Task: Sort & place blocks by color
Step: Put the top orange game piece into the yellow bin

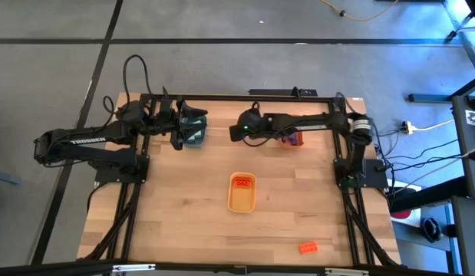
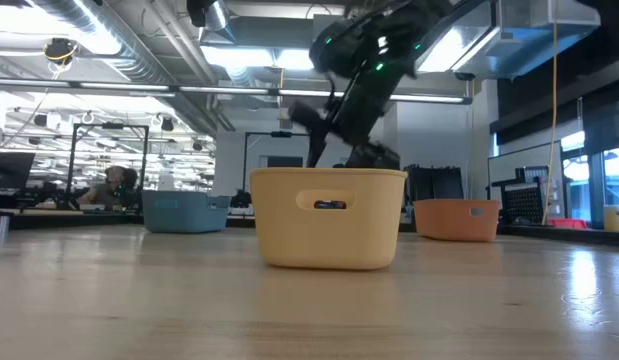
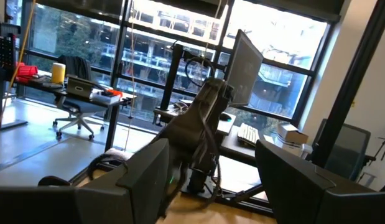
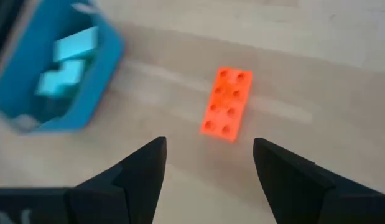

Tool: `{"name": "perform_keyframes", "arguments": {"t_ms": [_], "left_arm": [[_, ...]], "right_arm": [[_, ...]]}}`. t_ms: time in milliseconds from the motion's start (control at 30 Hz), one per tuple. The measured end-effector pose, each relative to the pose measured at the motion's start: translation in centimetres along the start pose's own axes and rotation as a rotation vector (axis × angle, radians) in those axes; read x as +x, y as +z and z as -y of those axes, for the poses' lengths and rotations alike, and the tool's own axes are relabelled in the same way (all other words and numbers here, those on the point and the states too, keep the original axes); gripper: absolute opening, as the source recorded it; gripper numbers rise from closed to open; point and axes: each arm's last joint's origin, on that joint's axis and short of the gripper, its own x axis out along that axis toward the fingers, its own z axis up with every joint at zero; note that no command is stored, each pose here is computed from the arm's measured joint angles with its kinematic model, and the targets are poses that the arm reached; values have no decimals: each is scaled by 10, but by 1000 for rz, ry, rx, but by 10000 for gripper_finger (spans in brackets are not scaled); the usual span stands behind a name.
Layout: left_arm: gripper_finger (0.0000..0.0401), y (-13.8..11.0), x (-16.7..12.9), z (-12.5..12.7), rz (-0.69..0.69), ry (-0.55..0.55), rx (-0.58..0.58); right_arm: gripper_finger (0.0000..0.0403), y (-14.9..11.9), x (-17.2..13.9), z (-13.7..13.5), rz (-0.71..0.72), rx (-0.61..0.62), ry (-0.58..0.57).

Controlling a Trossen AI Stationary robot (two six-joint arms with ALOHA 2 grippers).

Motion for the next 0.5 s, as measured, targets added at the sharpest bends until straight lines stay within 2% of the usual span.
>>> {"name": "perform_keyframes", "arguments": {"t_ms": [267, 500], "left_arm": [[231, -1, 0, 1, -13, -35, -1], [231, -1, 0, 2, -25, -73, -1]], "right_arm": [[243, -1, 43, -10, 125, 42, -135], [243, -12, 73, -15, 111, 43, -169]]}}
